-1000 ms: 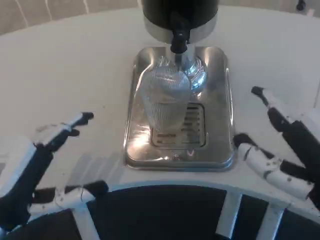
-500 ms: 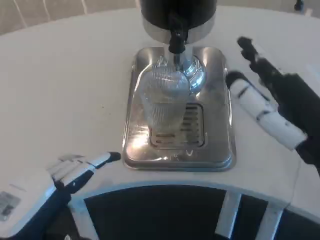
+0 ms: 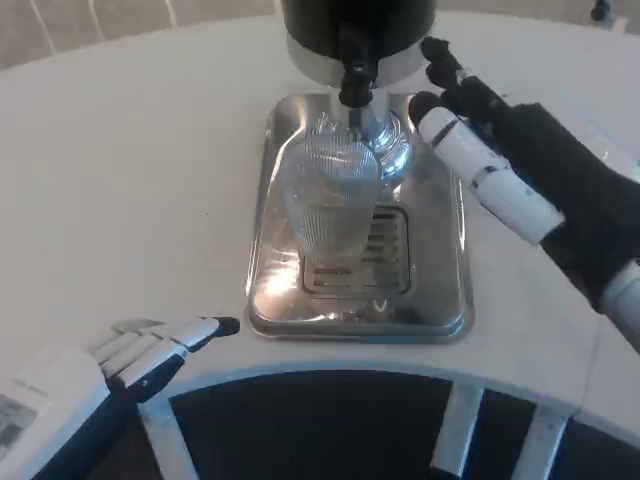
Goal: Grasp the cup under the faucet to collect the drink, then remove the cup.
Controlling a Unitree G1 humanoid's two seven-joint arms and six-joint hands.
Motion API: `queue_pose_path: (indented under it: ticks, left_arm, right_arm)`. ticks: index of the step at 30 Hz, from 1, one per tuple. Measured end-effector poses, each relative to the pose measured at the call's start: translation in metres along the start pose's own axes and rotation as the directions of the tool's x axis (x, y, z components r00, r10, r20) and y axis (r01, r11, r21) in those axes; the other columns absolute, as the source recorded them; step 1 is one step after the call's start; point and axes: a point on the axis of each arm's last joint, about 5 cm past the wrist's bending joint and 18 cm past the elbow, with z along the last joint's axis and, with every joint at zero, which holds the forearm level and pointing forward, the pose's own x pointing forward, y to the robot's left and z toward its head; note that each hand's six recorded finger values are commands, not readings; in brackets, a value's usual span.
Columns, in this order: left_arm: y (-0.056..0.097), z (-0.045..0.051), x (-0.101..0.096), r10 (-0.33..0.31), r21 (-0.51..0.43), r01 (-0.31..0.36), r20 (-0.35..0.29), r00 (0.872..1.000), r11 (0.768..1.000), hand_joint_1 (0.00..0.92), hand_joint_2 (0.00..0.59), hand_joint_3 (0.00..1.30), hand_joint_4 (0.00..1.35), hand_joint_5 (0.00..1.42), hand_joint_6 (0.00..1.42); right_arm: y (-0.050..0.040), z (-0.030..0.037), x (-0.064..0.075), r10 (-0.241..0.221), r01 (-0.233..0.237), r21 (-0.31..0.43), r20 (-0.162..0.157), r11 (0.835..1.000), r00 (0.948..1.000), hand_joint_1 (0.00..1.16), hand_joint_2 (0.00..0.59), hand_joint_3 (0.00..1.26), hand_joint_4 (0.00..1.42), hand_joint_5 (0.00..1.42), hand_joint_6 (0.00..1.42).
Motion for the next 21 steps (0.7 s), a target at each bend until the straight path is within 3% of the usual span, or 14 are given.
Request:
queue_pose_path:
  ticks: [8, 13, 19, 21]
  left_arm:
    - [0.005, -0.0002, -0.001, 0.006, 0.019, -0.006, -0.002, 1.000, 1.000, 0.111, 0.070, 0.18, 0.16, 0.23, 0.22]
    - [0.007, -0.0011, -0.001, 0.004, 0.028, -0.004, -0.007, 1.000, 1.000, 0.104, 0.072, 0.18, 0.15, 0.22, 0.22]
    - [0.009, -0.0018, -0.004, -0.005, 0.035, 0.006, -0.021, 1.000, 0.999, 0.100, 0.073, 0.18, 0.15, 0.22, 0.22]
    - [0.010, -0.0023, -0.006, -0.006, 0.040, 0.007, -0.028, 1.000, 0.999, 0.099, 0.073, 0.18, 0.15, 0.22, 0.22]
  right_arm:
    - [-0.0027, 0.0102, 0.019, 0.021, -0.021, -0.002, 0.052, 1.000, 0.9984, 0.00, 0.449, 0.00, 0.00, 0.00, 0.00]
    - [-0.0010, 0.0125, 0.031, 0.054, -0.055, 0.010, 0.057, 0.998, 0.9969, 0.00, 0.449, 0.00, 0.00, 0.00, 0.00]
    - [0.0003, 0.0193, 0.038, 0.067, -0.068, 0.009, 0.091, 0.998, 0.9936, 0.00, 0.449, 0.00, 0.00, 0.00, 0.00]
    - [0.0022, 0.0189, 0.041, 0.077, -0.079, 0.017, 0.086, 0.997, 0.9933, 0.00, 0.449, 0.00, 0.00, 0.00, 0.00]
